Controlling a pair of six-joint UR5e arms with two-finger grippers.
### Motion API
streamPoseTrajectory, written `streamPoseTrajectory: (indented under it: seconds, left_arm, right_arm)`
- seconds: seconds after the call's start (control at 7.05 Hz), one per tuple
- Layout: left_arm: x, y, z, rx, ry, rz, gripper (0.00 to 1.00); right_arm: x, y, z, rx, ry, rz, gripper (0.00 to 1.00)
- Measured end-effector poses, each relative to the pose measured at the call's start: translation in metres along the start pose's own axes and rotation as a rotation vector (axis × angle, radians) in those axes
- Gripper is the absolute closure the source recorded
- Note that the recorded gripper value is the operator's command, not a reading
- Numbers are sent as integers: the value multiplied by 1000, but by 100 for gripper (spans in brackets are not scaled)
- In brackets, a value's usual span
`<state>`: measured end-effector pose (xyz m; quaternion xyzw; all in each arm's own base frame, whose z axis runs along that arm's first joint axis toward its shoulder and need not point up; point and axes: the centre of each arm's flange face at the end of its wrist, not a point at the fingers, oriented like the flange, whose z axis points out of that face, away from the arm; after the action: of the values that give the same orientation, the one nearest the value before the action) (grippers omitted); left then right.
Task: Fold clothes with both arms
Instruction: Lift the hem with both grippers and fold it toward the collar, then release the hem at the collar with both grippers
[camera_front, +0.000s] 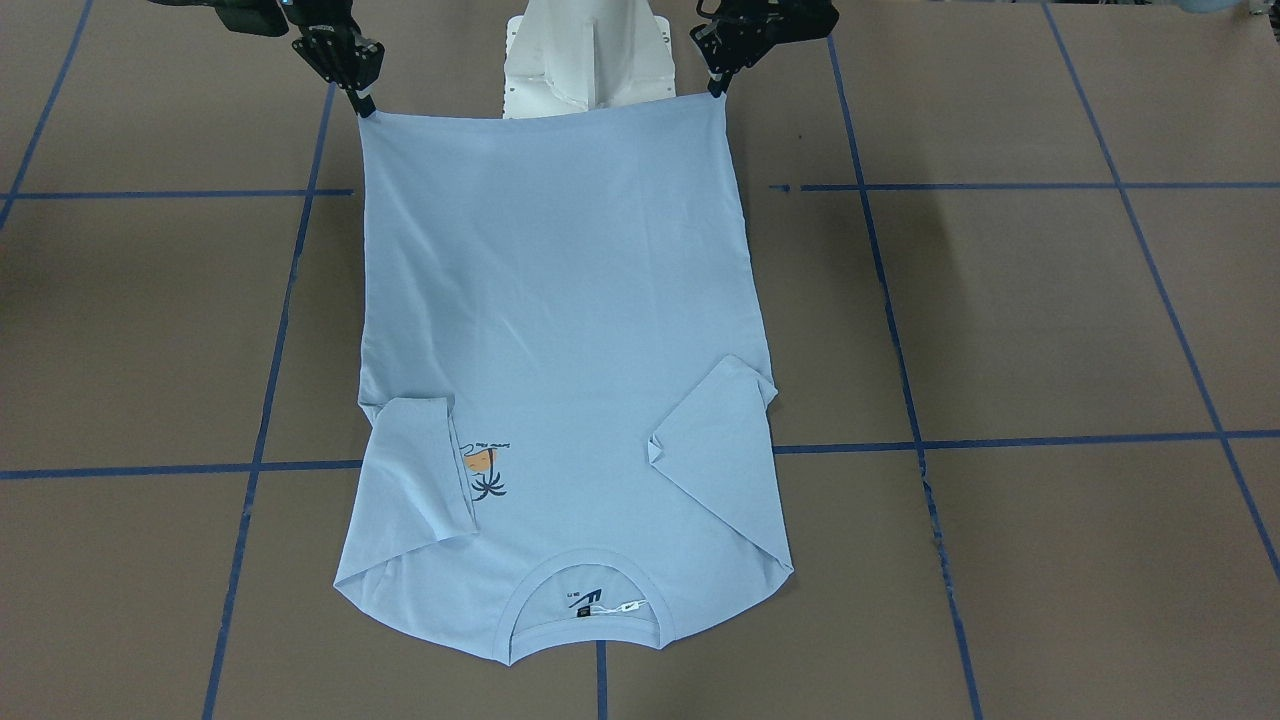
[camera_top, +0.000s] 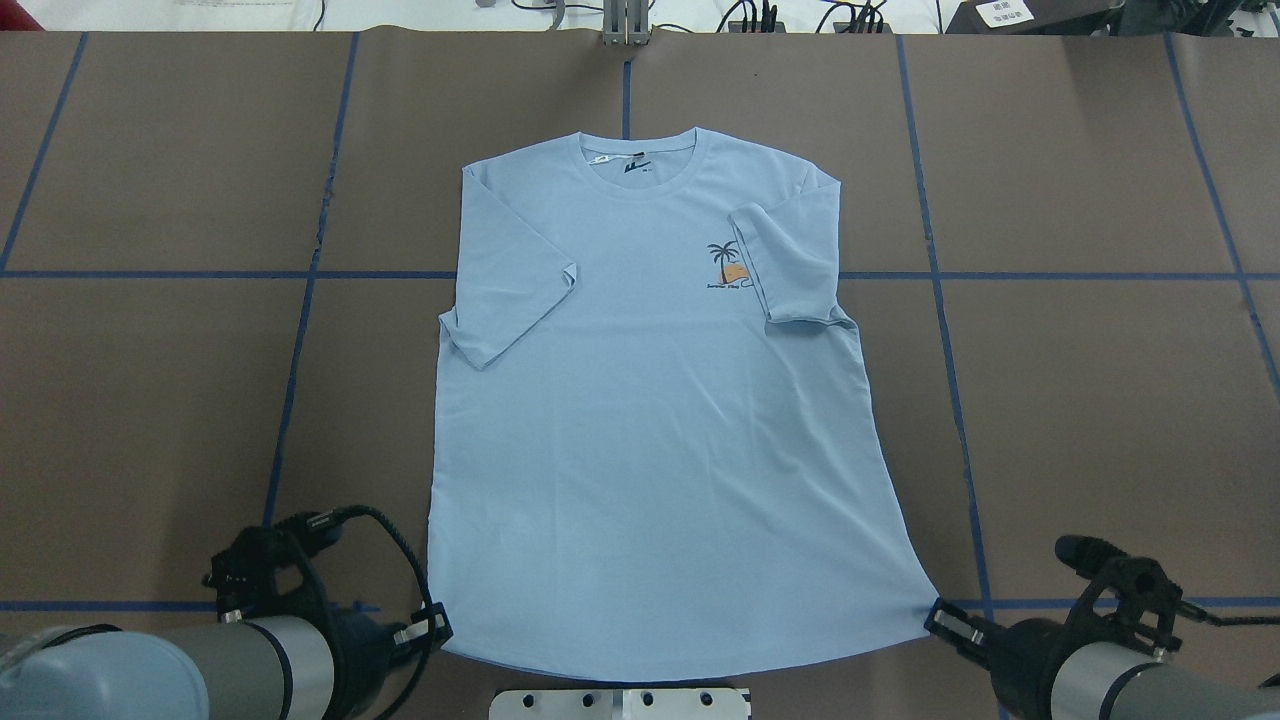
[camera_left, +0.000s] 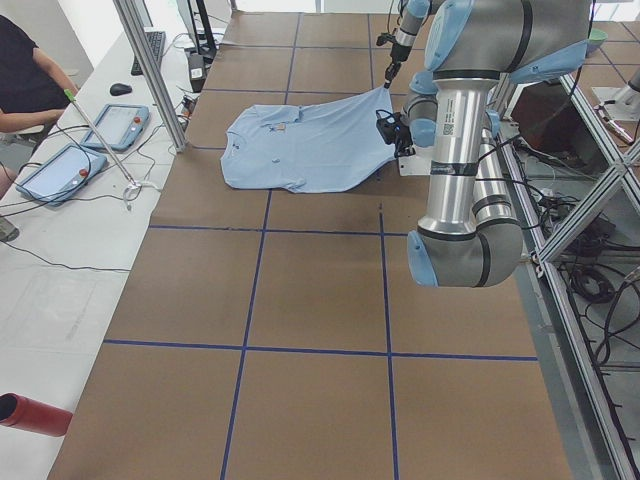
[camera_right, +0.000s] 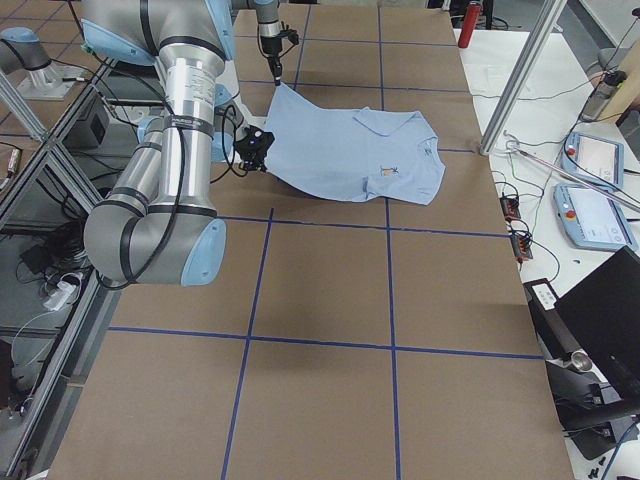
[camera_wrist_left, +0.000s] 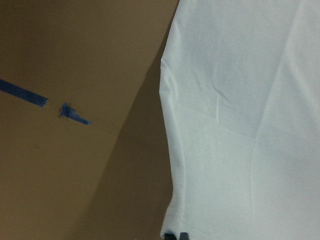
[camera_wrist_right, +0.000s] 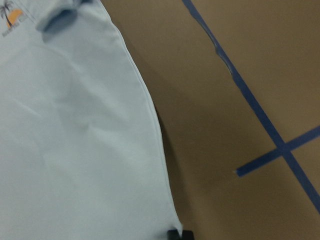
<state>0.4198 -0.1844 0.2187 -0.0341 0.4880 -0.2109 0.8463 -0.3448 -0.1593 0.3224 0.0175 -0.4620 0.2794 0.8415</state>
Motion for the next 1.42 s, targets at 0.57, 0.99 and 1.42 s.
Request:
streamPoseTrajectory:
  seconds: [0.57,0.99,1.42]
  left_arm:
    - [99,-212,38,353,7,142,100]
    - [124,-348,113,486,5,140,100]
    - [120,-409,175,575,22,157,100]
  right_arm:
    - [-134,-222,102,95,11,-125,100]
    - [-220,-340,188,181,134,-181,100]
    - [-264,-383,237,227,206,-229,95]
